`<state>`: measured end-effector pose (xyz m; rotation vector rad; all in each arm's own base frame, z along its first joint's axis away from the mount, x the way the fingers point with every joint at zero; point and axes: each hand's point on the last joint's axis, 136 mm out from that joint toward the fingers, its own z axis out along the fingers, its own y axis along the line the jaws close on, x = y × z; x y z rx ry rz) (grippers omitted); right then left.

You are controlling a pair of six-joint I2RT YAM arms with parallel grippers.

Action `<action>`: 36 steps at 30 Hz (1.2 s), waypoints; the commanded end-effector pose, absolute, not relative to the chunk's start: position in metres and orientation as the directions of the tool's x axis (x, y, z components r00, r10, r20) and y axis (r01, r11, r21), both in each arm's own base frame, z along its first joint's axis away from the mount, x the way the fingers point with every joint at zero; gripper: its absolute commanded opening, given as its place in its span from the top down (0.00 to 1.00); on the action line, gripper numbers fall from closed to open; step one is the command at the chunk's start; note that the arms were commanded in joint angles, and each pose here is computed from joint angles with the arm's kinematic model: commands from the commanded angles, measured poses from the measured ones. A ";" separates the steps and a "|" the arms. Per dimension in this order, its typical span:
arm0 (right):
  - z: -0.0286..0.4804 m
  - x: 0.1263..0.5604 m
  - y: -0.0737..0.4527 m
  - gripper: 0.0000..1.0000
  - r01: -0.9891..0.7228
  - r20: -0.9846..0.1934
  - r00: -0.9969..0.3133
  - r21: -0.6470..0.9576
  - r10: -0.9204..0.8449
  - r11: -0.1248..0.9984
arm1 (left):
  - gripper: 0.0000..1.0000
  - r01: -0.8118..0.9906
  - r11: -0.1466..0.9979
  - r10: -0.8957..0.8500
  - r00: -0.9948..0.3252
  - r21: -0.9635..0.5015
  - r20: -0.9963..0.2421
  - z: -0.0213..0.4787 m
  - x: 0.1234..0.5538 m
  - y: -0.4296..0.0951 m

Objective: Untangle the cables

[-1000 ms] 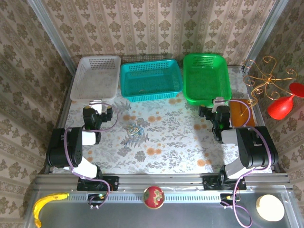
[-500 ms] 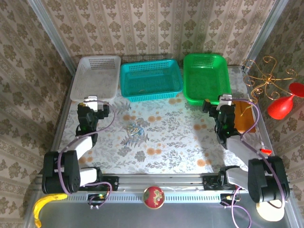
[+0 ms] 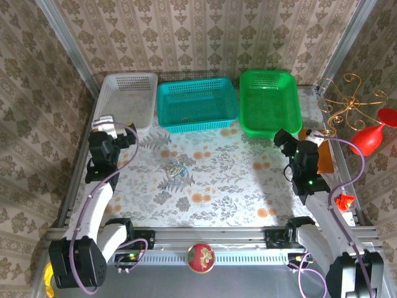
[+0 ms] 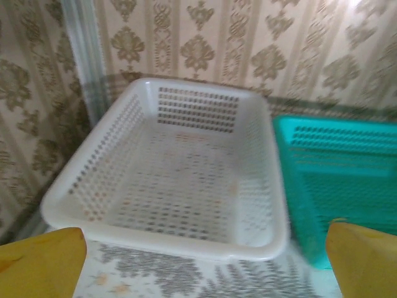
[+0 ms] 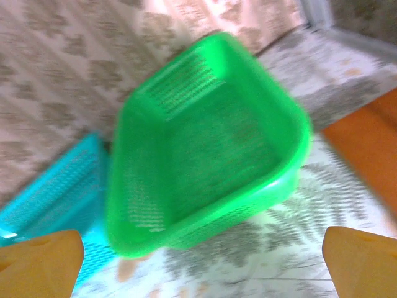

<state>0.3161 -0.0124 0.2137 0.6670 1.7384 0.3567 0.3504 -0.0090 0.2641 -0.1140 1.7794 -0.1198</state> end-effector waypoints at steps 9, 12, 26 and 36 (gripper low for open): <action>0.182 0.267 0.147 0.05 -0.146 -0.630 -0.657 0.645 0.414 0.750 | 0.00 0.238 0.908 -0.192 -0.497 -0.346 -0.846 0.195 0.304 -0.130; 0.163 0.251 0.170 0.05 -0.168 -0.617 -0.715 0.608 0.329 0.776 | 0.00 0.204 0.939 -0.129 -0.542 -0.278 -0.831 0.171 0.307 -0.131; 0.135 0.244 0.196 0.07 -0.172 -0.613 -0.772 0.459 0.170 0.872 | 0.00 0.210 0.963 0.063 -0.787 -0.170 -0.614 0.100 0.335 -0.167; 0.124 0.244 0.215 0.19 -0.160 -0.542 -0.824 0.503 0.166 0.849 | 0.00 0.261 0.935 0.070 -0.797 -0.239 -0.599 0.074 0.322 -0.199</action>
